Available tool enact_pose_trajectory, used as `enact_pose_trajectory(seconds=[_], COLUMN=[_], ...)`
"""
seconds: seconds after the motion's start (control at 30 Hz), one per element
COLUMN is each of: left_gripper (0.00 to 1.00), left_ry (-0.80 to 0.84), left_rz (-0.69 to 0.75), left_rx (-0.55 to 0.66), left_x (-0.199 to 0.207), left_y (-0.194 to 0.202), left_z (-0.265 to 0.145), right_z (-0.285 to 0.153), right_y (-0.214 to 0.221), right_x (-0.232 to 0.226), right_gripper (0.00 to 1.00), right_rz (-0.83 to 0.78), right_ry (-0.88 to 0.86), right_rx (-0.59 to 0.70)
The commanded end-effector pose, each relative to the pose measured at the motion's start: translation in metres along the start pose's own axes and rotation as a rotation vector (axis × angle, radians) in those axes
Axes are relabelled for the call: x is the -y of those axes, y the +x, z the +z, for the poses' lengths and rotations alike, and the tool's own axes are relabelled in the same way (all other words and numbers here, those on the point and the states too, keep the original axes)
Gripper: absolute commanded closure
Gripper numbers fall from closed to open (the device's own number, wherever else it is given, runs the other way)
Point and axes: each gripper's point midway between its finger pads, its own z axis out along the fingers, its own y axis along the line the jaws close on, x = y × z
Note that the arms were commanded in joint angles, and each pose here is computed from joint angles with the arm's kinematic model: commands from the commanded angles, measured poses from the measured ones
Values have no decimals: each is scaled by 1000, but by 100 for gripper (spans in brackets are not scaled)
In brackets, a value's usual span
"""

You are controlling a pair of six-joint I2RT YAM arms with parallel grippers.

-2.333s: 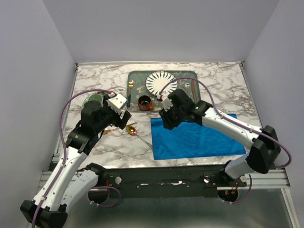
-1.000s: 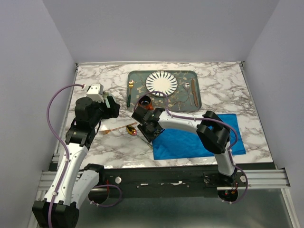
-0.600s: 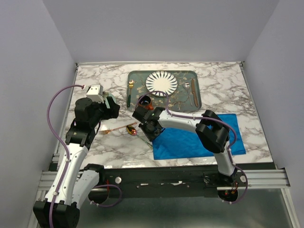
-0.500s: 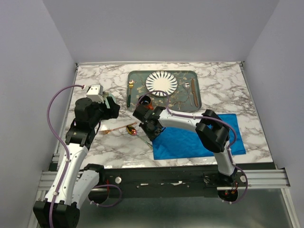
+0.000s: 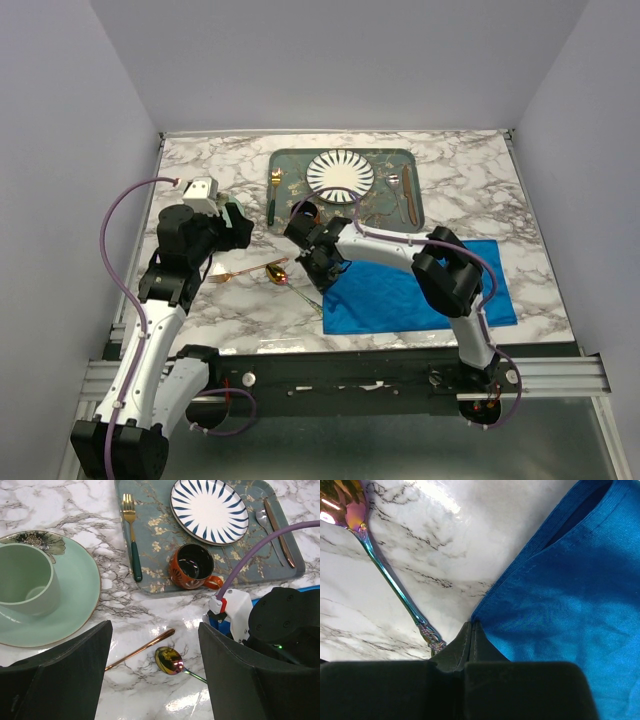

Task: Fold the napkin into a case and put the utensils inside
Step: Pick up the rectangle-folded napkin from the center of the board.

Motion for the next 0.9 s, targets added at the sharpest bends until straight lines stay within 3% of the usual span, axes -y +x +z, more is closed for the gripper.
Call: enact_pose_trajectory(seconds=[0.0, 0.2, 0.87], left_gripper=[20, 20, 22], left_ry=[38, 56, 101], left_rz=[3, 4, 12], left_rx=[14, 13, -23], left_x=[5, 8, 12], left_y=[-4, -3, 3], left_z=[2, 4, 17], right_z=[-38, -86, -99], right_y=[-21, -29, 59], right_x=[-10, -2, 147], right_gripper=[99, 100, 100], right_rz=[-9, -8, 215], right_ry=[-100, -167, -37], right_rx=[98, 203, 126])
